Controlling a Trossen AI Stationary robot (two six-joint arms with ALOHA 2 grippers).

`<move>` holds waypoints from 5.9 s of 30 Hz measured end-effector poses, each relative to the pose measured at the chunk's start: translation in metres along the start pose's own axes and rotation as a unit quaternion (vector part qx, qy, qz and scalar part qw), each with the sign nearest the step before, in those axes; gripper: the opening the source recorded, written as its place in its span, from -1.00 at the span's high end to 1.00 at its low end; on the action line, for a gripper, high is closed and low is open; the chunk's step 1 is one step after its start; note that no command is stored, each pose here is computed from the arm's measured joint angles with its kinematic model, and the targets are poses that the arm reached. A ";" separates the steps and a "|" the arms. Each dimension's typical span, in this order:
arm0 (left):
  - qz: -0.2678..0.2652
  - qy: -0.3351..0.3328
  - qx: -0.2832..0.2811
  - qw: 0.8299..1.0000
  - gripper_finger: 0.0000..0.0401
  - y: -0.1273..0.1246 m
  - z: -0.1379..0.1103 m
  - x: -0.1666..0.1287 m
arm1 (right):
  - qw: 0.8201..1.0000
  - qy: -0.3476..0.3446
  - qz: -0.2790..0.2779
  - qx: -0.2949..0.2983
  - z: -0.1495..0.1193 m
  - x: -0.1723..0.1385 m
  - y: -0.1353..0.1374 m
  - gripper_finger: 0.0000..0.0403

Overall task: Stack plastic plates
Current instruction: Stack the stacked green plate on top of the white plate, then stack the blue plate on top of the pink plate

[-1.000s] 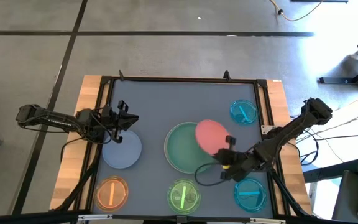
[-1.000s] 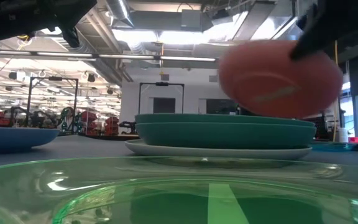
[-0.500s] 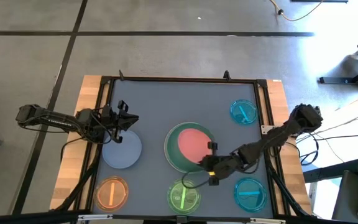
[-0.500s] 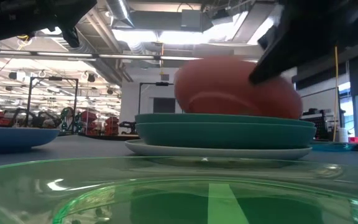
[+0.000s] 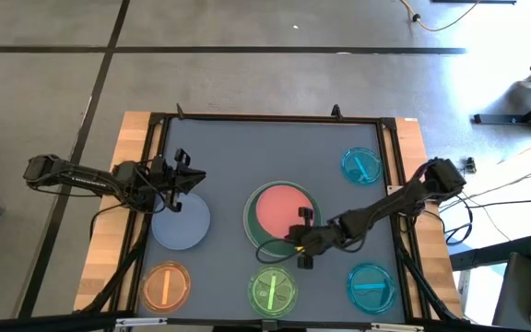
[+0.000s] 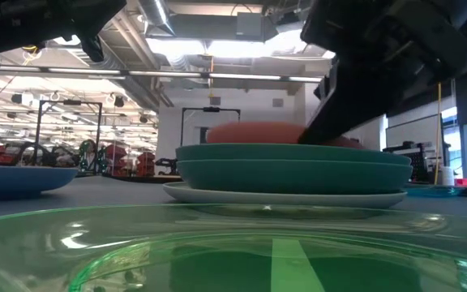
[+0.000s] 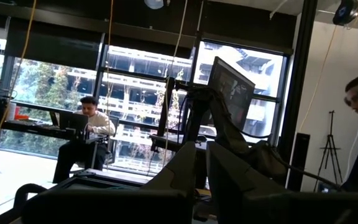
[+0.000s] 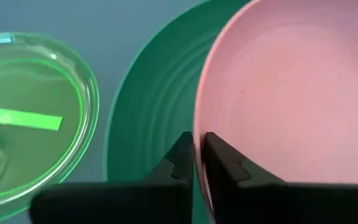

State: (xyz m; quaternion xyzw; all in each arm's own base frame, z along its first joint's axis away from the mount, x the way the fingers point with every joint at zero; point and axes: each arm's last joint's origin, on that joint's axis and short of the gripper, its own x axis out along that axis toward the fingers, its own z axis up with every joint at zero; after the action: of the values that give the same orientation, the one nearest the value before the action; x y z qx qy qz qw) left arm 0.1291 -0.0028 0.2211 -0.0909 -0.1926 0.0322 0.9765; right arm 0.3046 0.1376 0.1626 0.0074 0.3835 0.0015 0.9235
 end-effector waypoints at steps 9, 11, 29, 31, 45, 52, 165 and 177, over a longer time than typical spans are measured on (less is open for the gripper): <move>-0.005 0.007 0.023 1.000 0.84 0.000 -0.002 0.001 | 1.000 -0.011 -0.009 -0.007 0.004 0.002 0.001 0.38; -0.014 0.014 0.024 1.000 0.84 -0.001 -0.003 0.002 | 0.999 -0.038 -0.007 -0.021 0.008 0.000 0.005 0.33; -0.012 0.341 0.080 0.937 0.84 -0.037 -0.016 0.062 | 0.989 -0.135 -0.014 -0.058 0.025 -0.005 0.015 0.30; 0.004 0.378 0.093 0.921 0.84 -0.041 -0.019 0.064 | 0.989 -0.135 -0.014 -0.059 0.025 -0.005 0.015 0.30; -0.002 0.385 0.133 0.913 0.82 -0.050 -0.025 0.077 | 0.987 -0.142 -0.016 -0.078 0.026 -0.005 0.015 0.30; 0.015 0.494 0.088 0.865 0.44 -0.054 -0.020 0.071 | 0.987 -0.142 -0.016 -0.078 0.026 -0.005 0.015 0.30; -0.022 0.606 0.369 0.705 0.94 -0.166 -0.063 0.112 | 0.996 -0.089 -0.018 -0.022 0.032 -0.071 -0.006 0.30; -0.111 0.551 0.421 0.712 0.94 -0.135 -0.117 0.167 | 0.996 -0.088 -0.032 -0.010 0.033 -0.101 -0.017 0.30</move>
State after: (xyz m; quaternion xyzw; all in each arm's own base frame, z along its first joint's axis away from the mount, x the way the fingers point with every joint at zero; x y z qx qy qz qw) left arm 0.3320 -0.1378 0.2026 0.3498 0.4047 -0.0545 0.8431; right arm 0.2568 0.1191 0.2570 -0.0140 0.3009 -0.0252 0.9532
